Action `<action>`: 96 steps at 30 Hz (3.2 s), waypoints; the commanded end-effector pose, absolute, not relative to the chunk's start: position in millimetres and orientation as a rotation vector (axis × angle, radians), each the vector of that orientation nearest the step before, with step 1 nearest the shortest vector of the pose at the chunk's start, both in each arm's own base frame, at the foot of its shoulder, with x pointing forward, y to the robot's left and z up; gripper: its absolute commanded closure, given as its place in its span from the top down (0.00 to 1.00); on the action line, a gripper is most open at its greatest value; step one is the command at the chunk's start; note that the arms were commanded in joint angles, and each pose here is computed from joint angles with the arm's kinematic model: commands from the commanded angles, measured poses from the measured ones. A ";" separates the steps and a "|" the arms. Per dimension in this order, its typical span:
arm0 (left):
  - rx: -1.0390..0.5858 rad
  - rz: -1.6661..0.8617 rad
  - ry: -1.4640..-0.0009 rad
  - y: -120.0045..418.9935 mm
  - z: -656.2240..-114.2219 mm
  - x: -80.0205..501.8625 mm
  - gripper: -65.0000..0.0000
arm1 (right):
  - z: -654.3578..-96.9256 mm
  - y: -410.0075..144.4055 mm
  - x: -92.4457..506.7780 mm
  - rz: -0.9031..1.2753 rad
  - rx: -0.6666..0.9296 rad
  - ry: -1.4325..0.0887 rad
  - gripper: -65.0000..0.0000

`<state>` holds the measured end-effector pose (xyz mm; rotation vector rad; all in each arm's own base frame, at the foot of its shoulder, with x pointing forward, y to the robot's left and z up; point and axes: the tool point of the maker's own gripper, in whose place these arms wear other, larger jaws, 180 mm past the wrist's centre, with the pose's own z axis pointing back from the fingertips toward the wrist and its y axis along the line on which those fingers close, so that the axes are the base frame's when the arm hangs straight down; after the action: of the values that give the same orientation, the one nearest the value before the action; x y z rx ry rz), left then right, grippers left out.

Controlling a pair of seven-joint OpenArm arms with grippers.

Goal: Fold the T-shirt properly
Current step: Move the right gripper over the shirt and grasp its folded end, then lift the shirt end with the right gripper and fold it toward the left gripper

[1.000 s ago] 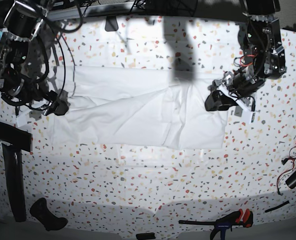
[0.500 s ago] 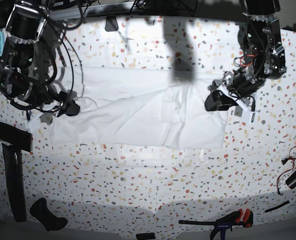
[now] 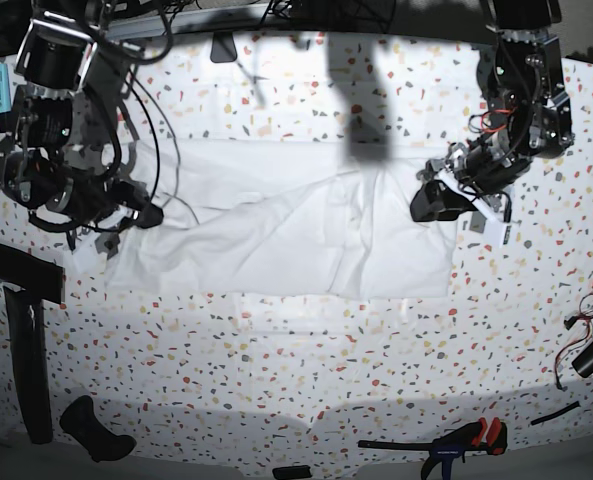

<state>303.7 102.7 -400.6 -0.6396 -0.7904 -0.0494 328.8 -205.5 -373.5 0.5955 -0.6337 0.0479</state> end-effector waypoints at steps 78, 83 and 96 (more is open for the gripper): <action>-0.063 -0.401 -0.837 172.8 -304.4 313.5 0.41 | -198.1 143.3 324.4 0.553 1.519 -0.693 0.53; 0.066 -0.314 -0.822 201.2 -304.9 317.2 0.41 | -197.6 143.4 329.5 0.579 1.479 -0.706 0.53; -0.349 -0.446 -1.136 96.1 -221.7 273.0 0.41 | -230.4 102.1 438.2 0.602 0.710 -1.167 0.53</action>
<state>270.1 98.2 -234.7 -0.3395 -1.0842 -0.4384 433.0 89.8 -256.4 0.6851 -1.1225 0.5785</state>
